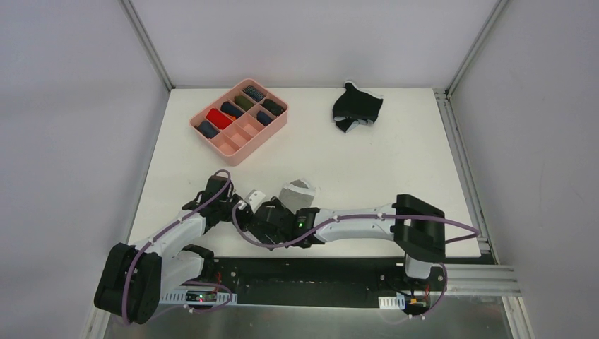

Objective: Roll the underwear
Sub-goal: Roll the underwear to the center of the board.

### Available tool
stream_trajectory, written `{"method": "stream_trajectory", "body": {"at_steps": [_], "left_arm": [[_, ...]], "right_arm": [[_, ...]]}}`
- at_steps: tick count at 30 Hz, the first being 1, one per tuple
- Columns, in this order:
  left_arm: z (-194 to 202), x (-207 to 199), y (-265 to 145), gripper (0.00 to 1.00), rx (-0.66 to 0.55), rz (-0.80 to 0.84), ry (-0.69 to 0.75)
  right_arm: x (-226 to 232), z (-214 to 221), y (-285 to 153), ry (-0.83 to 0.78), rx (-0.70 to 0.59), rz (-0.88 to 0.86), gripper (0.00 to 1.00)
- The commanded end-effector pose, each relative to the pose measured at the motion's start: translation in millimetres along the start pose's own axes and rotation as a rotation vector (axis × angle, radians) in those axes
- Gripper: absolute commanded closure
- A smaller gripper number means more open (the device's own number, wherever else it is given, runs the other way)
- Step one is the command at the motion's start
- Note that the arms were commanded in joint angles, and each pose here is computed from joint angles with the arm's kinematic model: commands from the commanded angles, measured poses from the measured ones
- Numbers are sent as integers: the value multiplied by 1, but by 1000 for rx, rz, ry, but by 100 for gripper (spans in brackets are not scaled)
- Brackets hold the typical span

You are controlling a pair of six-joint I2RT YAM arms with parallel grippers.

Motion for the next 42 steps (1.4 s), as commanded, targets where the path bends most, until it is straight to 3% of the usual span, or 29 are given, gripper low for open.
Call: {"method": "stream_trajectory", "body": {"at_steps": [1,5,9,11,13,17,21,25,34,37,42], "left_arm": [[-2,-3,-1,100,-18,13,-14],[-2,-4,-2,100,-15,15,-13],[-2,-4,-2,100,-13,15,-13],[-1,-4,-2,100,-13,16,-11],[-1,-5,-2,100,-12,17,-10],[-1,-6,-3,100,-12,23,-7],[2,-12,-8,100,-18,32,6],[5,-23,-19,83,-50,52,29],[6,-24,-30,60,-107,106,20],[7,-23,-30,60,-100,106,20],[9,-21,-28,72,-73,86,20]], "right_arm": [[-1,2,6,-123,42,78,30],[0,4,12,-120,57,94,44],[-4,2,13,-100,42,130,72],[-5,2,13,-96,41,142,91],[-6,2,12,-92,36,142,100],[-6,-1,6,-67,17,93,100],[-2,-5,-1,64,13,-48,100],[-3,-5,-4,204,41,-201,100],[-11,11,6,445,86,-403,100],[-19,12,8,533,87,-464,100],[-28,17,14,676,131,-578,100]]}}
Point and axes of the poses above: each gripper's point midway between its finger pads, its own y axis out along the fingers, its own x axis along the line the jaws close on, z = x × y, the point moved 5 cm from there along -y, back along the fingers, and after that the axes turned 13 degrees about -y, right-handed, at the moved point
